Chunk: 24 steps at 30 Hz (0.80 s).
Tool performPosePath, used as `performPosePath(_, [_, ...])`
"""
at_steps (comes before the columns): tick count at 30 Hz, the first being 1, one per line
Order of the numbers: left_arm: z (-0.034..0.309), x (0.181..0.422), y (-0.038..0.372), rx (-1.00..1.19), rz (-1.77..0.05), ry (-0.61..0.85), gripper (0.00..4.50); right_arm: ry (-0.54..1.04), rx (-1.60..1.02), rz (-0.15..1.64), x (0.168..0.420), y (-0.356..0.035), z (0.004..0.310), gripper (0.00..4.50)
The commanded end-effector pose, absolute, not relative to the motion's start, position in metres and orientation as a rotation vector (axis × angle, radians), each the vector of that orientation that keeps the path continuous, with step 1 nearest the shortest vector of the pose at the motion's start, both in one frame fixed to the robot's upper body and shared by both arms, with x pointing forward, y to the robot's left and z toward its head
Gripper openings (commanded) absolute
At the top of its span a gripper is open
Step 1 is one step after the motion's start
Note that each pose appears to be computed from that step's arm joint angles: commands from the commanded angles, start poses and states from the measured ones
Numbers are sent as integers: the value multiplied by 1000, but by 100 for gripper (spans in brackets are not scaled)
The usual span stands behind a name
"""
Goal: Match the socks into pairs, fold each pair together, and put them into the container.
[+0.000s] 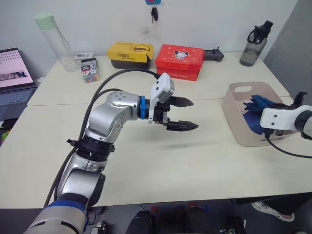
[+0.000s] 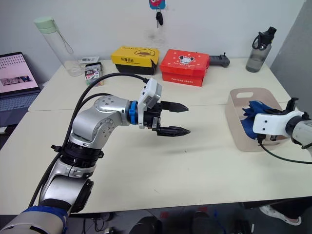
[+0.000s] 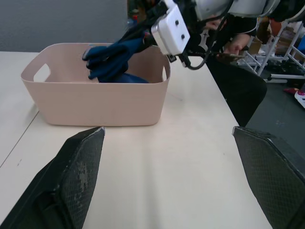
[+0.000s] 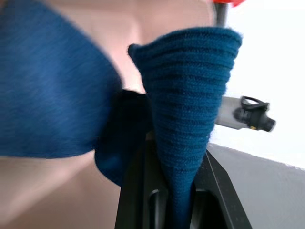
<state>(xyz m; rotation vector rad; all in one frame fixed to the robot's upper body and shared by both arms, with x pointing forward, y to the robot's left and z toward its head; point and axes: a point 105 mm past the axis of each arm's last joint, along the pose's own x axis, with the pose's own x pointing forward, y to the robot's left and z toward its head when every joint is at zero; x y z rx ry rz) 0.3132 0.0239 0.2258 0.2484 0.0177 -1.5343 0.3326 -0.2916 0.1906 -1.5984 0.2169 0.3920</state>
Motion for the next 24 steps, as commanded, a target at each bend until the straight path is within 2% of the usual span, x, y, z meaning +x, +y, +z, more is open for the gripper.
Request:
performPosePath(1, [231, 307, 19, 279, -1560, -28, 449, 241, -1656, 416, 333, -292, 190, 0])
performPosePath(7, [230, 305, 18, 281, -1569, -29, 449, 296, -1543, 455, 331, -287, 193, 0])
performPosePath(15, [225, 309, 19, 318, -1562, -34, 450, 446, -1289, 549, 314, -278, 201, 278])
performPosePath(18, [224, 309, 20, 323, -1566, -36, 450, 436, -1220, 515, 315, -281, 221, 371])
performPosePath(24, [223, 309, 22, 325, -1565, -34, 450, 492, -1065, 614, 296, -274, 235, 371])
